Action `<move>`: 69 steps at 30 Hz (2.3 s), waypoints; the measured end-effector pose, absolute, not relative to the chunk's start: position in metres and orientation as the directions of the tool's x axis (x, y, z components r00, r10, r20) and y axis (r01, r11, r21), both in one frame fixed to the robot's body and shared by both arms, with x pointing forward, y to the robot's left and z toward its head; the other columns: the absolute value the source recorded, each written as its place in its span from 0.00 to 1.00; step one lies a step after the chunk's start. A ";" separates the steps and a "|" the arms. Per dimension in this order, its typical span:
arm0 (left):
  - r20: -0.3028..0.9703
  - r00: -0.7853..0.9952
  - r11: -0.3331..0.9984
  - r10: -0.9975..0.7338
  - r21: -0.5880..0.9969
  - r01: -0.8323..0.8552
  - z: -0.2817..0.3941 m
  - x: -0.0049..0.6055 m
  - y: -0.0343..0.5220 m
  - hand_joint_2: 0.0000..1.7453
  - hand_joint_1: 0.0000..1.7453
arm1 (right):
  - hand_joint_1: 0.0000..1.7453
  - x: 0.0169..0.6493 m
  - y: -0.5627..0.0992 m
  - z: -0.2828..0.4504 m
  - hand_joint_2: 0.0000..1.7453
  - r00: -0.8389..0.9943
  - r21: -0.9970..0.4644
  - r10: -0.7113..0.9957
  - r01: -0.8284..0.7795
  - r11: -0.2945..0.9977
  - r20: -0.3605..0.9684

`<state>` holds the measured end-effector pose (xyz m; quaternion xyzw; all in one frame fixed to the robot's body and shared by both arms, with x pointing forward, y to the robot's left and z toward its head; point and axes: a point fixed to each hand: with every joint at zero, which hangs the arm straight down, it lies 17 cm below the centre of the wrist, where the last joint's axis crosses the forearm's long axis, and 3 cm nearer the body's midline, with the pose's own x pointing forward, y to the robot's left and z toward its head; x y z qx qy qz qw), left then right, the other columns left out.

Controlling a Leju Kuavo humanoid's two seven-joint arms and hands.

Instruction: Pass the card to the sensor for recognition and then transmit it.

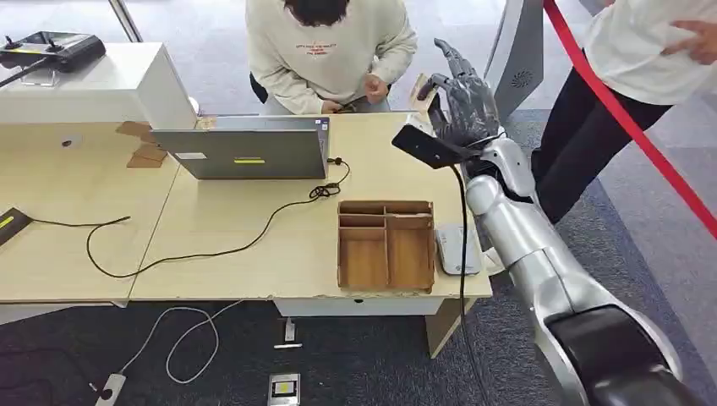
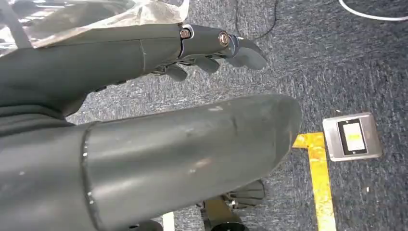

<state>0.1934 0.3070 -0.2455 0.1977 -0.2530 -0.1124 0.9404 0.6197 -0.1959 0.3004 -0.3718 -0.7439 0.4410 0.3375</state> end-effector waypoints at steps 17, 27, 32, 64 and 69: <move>0.411 0.885 0.923 -0.219 0.382 0.051 -0.251 0.184 0.317 0.00 0.00 | 1.00 0.609 -0.262 0.259 1.00 -0.452 -0.957 0.858 0.029 0.288 0.244; 0.400 0.894 0.932 -0.202 0.359 0.050 -0.253 0.181 0.326 0.00 0.00 | 1.00 0.596 -0.274 0.235 1.00 -0.427 -0.957 0.862 -0.026 0.289 0.272; 0.386 0.905 0.938 -0.176 0.345 0.035 -0.255 0.178 0.333 0.00 0.00 | 1.00 0.590 -0.270 0.220 1.00 -0.425 -0.953 0.856 -0.055 0.299 0.293; 0.343 0.938 0.947 -0.051 0.316 -0.064 -0.258 0.168 0.354 0.00 0.00 | 1.00 0.563 -0.356 0.092 1.00 -0.207 -0.954 0.943 -0.203 0.220 0.262; 0.343 0.938 0.946 -0.047 0.316 -0.068 -0.257 0.168 0.354 0.00 0.00 | 1.00 0.559 -0.369 0.079 1.00 -0.176 -0.950 0.950 -0.228 0.215 0.257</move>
